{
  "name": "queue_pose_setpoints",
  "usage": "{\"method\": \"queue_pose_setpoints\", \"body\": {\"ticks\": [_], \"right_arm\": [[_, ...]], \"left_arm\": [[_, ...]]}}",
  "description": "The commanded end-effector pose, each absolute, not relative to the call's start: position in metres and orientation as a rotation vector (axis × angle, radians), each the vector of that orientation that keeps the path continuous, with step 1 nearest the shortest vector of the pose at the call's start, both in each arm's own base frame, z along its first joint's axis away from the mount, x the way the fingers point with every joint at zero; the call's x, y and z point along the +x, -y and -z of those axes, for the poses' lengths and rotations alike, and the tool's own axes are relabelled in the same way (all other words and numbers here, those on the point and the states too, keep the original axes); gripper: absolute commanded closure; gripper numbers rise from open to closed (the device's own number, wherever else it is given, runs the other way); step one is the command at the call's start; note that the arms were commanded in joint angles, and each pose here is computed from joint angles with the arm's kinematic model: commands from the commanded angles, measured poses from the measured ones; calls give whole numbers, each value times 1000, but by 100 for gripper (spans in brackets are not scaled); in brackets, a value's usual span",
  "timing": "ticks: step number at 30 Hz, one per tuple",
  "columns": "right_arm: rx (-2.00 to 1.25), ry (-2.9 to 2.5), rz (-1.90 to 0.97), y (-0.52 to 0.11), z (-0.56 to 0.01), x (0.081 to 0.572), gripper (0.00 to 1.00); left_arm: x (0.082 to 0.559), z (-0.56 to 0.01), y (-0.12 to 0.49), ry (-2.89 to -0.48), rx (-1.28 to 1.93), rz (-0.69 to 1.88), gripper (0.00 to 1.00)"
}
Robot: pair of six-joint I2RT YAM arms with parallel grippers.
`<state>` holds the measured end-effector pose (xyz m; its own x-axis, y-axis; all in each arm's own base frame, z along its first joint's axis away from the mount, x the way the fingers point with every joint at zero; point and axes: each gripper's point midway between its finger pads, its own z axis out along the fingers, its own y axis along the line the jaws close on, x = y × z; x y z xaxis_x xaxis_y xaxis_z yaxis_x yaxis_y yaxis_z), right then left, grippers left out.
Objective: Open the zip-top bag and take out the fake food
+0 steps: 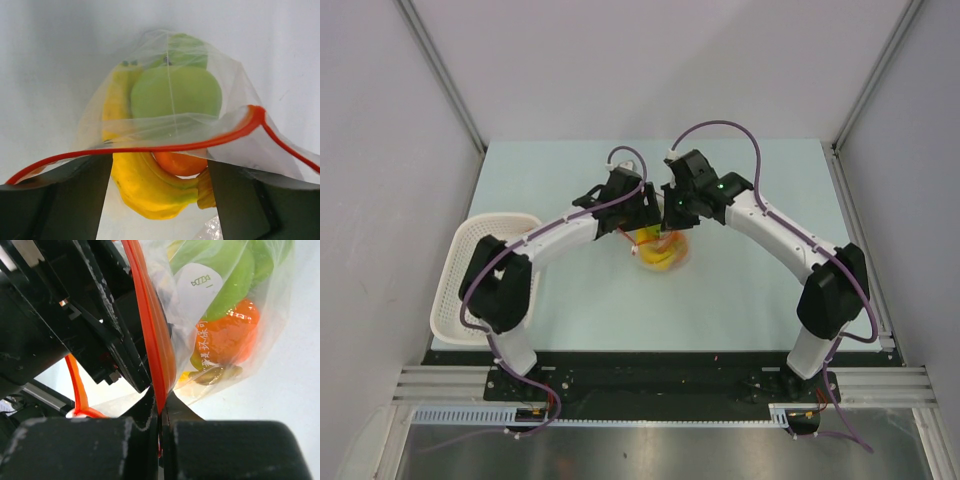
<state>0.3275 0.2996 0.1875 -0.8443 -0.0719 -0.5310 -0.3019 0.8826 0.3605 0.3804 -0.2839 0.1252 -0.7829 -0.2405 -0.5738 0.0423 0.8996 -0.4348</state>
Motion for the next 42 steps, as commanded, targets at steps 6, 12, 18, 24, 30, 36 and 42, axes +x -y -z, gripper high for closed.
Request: {"method": "queue_pose_setpoints", "body": {"ticks": [6, 12, 18, 24, 30, 36, 42], "right_arm": [[-222, -2482, -705, -294, -218, 329, 100], [-315, -2464, -849, -323, -232, 325, 100], [-409, -2420, -1005, -357, -262, 310, 100], [-333, -2430, -1033, -342, -266, 302, 100], [-217, -2510, -1009, -314, -235, 303, 100], [-192, -2539, -949, -296, -223, 304, 100], [-176, -2536, -937, -291, -223, 308, 100]], "left_arm": [[394, -131, 314, -2333, -35, 644, 23], [384, -137, 299, -2315, -68, 616, 23], [373, -145, 281, -2320, -97, 560, 21], [372, -146, 278, -2318, -122, 552, 20], [381, -133, 294, -2355, -89, 573, 23], [390, -120, 310, -2387, -33, 551, 20], [391, -109, 314, -2413, -25, 533, 19]]}}
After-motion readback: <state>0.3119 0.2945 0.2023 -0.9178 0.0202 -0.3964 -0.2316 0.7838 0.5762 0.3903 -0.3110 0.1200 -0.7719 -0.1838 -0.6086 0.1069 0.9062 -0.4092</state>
